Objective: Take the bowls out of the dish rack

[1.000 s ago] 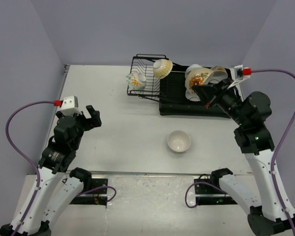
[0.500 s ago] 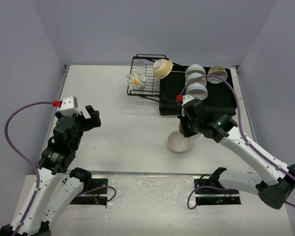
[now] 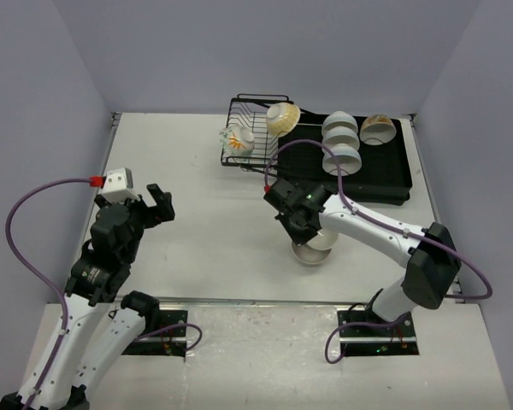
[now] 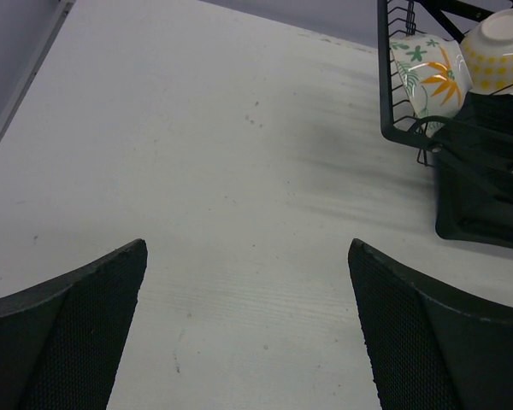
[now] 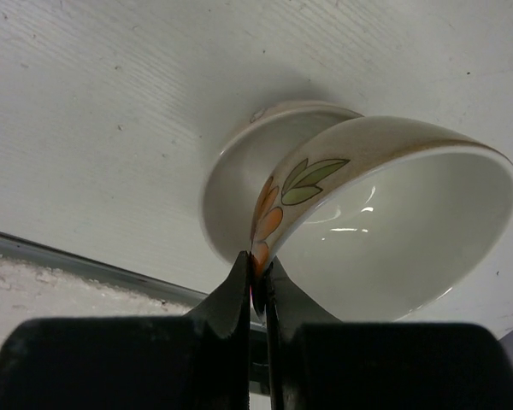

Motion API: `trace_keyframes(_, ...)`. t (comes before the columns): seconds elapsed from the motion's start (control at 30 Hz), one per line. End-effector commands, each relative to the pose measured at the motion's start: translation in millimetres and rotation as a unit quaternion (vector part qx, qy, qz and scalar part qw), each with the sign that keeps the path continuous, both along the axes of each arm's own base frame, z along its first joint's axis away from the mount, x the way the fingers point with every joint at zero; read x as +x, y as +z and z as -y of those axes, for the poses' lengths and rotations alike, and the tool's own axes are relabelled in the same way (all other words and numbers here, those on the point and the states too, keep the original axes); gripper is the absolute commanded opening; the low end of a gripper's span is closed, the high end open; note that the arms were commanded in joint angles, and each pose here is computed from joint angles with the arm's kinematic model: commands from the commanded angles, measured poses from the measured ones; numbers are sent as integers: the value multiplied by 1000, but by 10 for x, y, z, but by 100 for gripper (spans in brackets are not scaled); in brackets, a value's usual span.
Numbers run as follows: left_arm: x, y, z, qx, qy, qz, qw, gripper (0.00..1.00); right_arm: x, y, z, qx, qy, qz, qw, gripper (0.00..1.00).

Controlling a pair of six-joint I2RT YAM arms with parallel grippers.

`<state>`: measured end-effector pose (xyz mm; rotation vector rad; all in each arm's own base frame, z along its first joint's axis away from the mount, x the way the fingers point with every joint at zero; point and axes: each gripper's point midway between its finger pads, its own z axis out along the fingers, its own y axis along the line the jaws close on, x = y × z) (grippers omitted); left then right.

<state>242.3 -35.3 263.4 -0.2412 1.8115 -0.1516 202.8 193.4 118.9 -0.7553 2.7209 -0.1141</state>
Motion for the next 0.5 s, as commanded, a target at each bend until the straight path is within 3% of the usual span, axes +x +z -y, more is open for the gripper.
trace_keyframes(0.0, 10, 90, -17, 0, 3, 20, 1000, 100, 21, 125, 15, -26, 16, 9, 999, 0)
trace_keyframes(0.47, -6, 117, -8, -3, -1, 25, 1000, 100, -112, -154, 42, -93, 13, -31, 995, 0)
